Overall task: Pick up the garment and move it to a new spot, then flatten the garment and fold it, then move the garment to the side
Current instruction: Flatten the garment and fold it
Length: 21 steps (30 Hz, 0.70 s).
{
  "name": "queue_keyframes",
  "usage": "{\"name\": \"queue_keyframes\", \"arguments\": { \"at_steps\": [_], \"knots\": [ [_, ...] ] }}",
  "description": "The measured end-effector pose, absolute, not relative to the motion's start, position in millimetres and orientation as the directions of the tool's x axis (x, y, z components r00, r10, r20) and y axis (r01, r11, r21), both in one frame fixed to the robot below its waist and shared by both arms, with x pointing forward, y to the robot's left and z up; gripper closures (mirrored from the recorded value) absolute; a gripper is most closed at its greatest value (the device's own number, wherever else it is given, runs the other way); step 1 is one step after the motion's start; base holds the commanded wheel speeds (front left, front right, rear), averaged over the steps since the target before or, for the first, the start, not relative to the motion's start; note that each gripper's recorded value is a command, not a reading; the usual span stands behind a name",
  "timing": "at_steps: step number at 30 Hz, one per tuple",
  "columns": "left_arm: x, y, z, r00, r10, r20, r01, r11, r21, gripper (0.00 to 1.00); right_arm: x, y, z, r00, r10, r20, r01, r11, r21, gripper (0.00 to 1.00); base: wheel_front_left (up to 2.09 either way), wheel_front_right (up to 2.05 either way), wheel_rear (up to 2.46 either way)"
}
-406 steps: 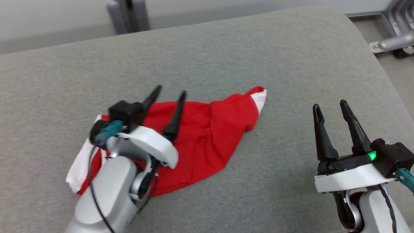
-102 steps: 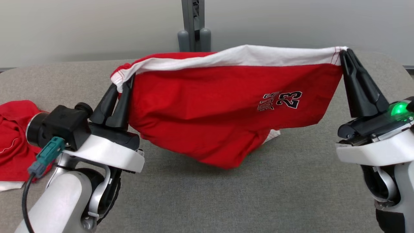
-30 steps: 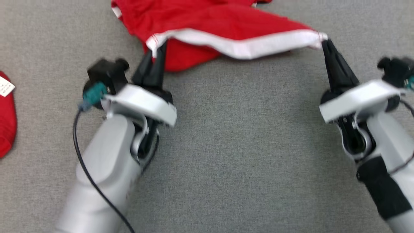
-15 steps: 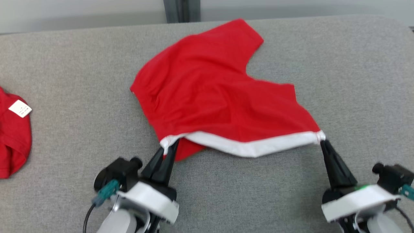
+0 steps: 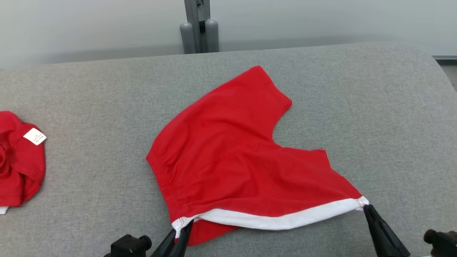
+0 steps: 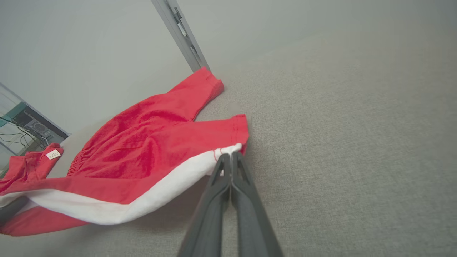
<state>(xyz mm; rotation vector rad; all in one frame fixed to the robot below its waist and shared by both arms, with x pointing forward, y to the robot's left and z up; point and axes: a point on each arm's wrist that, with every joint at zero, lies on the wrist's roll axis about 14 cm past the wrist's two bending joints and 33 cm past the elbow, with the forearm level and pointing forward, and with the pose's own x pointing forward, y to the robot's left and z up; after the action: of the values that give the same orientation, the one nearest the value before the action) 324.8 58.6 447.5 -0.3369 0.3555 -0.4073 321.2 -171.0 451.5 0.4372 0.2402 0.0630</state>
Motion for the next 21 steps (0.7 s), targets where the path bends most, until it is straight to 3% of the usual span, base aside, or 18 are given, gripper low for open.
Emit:
{"name": "queue_keyframes", "arguments": {
  "at_steps": [11,21],
  "knots": [
    [325,68,459,0.879,-0.405,-0.250,0.293,0.874,-0.387,1.00,338,-173,483,0.986,0.102,-0.136,-0.040,0.917,0.397,1.00,0.00,0.00,0.00],
    [386,74,478,0.918,-0.365,-0.156,0.301,0.897,-0.324,1.00,427,-149,508,0.974,0.227,-0.027,-0.204,0.916,0.345,1.00,0.00,0.00,0.00]
  ]
}}
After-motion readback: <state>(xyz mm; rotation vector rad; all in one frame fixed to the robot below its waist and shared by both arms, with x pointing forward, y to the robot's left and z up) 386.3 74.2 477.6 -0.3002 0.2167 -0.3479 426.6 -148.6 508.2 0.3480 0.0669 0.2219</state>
